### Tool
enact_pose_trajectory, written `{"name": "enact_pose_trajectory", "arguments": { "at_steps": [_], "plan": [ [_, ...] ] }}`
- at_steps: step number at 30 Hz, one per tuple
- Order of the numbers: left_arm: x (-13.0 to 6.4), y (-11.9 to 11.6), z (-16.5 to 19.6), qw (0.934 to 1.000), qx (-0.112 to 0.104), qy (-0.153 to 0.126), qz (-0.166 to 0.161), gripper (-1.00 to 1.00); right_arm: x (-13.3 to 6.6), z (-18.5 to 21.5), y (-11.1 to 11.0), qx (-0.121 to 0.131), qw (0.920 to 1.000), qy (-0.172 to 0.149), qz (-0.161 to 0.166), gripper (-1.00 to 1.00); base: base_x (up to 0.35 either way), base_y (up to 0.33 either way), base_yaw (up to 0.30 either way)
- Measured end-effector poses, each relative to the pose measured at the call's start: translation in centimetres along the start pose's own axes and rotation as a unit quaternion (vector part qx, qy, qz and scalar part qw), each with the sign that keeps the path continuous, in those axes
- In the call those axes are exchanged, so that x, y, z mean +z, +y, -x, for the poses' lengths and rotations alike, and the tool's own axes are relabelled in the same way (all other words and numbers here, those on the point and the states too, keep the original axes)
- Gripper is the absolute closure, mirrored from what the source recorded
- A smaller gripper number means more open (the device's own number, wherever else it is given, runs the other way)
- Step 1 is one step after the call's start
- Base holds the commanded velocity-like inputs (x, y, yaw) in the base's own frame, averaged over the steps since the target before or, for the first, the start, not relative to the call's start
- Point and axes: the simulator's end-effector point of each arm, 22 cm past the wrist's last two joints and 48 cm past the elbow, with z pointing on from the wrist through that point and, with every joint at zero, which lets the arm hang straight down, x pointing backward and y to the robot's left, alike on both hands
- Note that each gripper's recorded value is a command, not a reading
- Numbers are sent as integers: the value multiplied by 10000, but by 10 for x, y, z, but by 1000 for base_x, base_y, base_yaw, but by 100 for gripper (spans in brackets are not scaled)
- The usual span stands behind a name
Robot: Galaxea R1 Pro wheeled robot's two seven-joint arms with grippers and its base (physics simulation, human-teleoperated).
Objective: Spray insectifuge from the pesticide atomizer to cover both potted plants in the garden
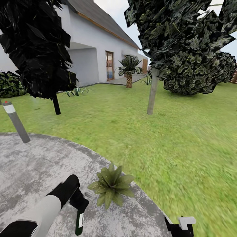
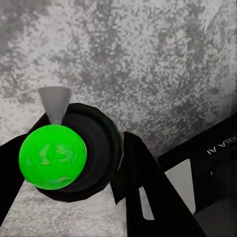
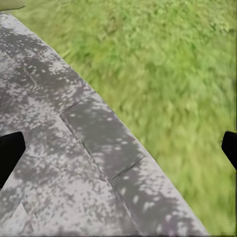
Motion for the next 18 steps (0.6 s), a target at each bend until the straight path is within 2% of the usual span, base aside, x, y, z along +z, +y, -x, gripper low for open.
{"name": "enact_pose_trajectory", "arguments": {
  "at_steps": [8,13,18],
  "plan": [
    [2,-6,0,10000,42,24,-26,100,0,0,2,4,10000,6,13,-100,106,-242,256],
    [5,-8,-2,10000,44,57,-47,100,0,-1,2,10,10000,13,3,-100,11,-51,60],
    [17,-13,-17,9998,31,183,-100,100,-1,-3,2,13,10000,39,3,-100,1,-3,3]
  ]
}}
